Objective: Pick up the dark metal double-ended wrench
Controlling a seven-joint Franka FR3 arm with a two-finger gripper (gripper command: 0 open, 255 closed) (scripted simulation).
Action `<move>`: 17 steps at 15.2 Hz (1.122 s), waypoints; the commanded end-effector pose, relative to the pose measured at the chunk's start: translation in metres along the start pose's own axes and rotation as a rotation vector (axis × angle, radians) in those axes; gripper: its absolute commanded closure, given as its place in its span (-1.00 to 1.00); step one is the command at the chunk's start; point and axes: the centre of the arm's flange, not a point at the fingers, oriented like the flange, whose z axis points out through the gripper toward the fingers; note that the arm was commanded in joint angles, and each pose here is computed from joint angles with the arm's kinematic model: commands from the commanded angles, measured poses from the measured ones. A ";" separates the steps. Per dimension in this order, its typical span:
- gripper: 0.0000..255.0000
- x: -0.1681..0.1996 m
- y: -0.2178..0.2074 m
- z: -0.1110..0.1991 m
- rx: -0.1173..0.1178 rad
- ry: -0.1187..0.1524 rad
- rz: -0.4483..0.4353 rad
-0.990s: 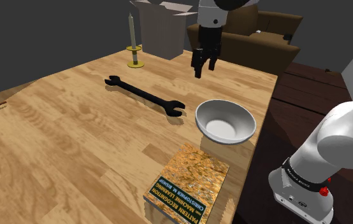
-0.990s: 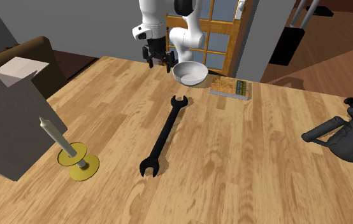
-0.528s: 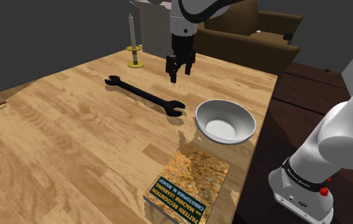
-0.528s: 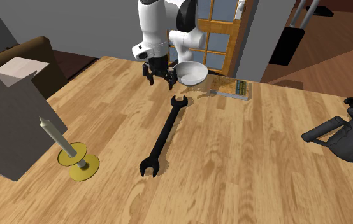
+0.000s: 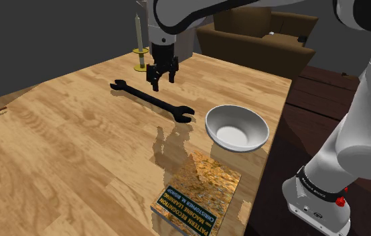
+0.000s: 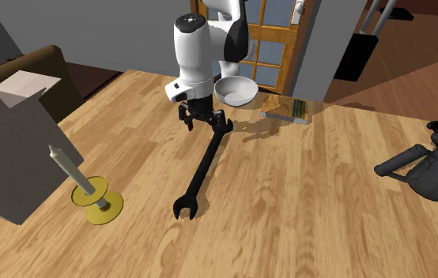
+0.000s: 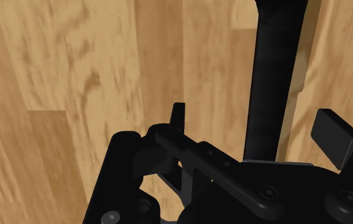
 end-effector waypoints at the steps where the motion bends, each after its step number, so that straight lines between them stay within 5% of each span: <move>1: -1.00 0.020 -0.012 0.010 0.004 0.005 -0.014; 5: -1.00 0.055 -0.033 0.022 0.009 0.014 -0.037; 14: -1.00 0.055 -0.032 0.062 0.009 0.014 -0.037; 15: 1.00 0.055 -0.032 0.062 0.009 0.014 -0.037; 17: 1.00 0.055 -0.032 0.062 0.009 0.014 -0.037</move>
